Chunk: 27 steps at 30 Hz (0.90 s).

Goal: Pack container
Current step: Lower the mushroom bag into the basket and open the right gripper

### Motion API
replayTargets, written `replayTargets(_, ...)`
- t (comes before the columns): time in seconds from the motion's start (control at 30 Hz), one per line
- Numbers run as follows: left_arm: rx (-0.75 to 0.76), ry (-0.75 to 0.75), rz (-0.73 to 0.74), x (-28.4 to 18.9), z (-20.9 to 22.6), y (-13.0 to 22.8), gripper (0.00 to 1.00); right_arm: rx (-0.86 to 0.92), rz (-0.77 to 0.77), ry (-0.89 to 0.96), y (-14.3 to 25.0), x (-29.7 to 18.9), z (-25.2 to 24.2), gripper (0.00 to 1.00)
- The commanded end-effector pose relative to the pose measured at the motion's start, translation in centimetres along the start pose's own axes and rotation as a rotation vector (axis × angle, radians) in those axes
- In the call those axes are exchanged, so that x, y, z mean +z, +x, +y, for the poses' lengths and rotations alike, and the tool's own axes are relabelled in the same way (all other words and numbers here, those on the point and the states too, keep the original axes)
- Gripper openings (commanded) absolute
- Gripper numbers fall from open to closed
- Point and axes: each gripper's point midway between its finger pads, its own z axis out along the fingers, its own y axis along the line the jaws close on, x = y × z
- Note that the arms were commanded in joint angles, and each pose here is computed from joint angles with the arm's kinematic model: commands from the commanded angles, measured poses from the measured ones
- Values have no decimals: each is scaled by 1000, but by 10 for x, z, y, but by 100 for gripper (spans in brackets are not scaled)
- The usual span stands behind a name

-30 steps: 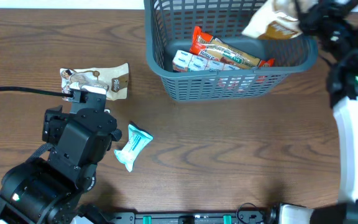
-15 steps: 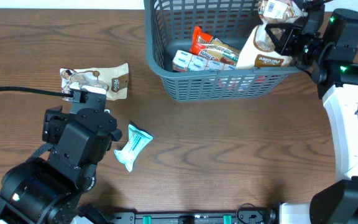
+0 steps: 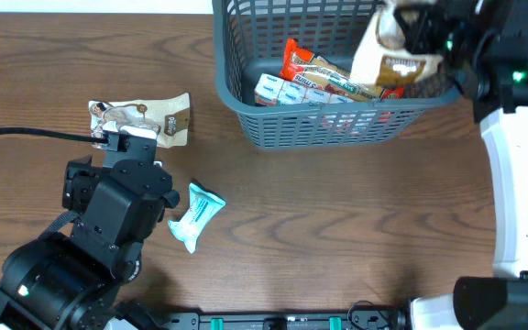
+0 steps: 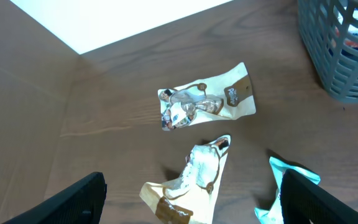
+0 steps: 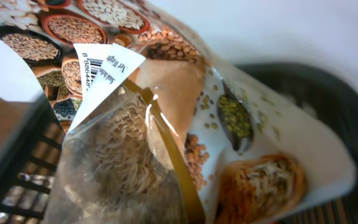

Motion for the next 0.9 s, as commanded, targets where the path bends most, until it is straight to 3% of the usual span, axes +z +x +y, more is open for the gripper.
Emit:
replayTargets(0.0, -5, -14, -8, -3, 5, -2, 78, -65, 46, 26, -3, 16, 2, 7)
replayTargets(0.23, -5, -14, -8, -3, 5, -2, 79, -80, 282, 54, 47, 52, -15, 3)
replayTargets(0.5, -5, -14, -8, -3, 5, -2, 78, -170, 411, 217, 81, 67, -42, 9)
replayTargets(0.87, -5, -14, -8, -3, 5, -2, 79, -159, 548, 227, 121, 84, -55, 7)
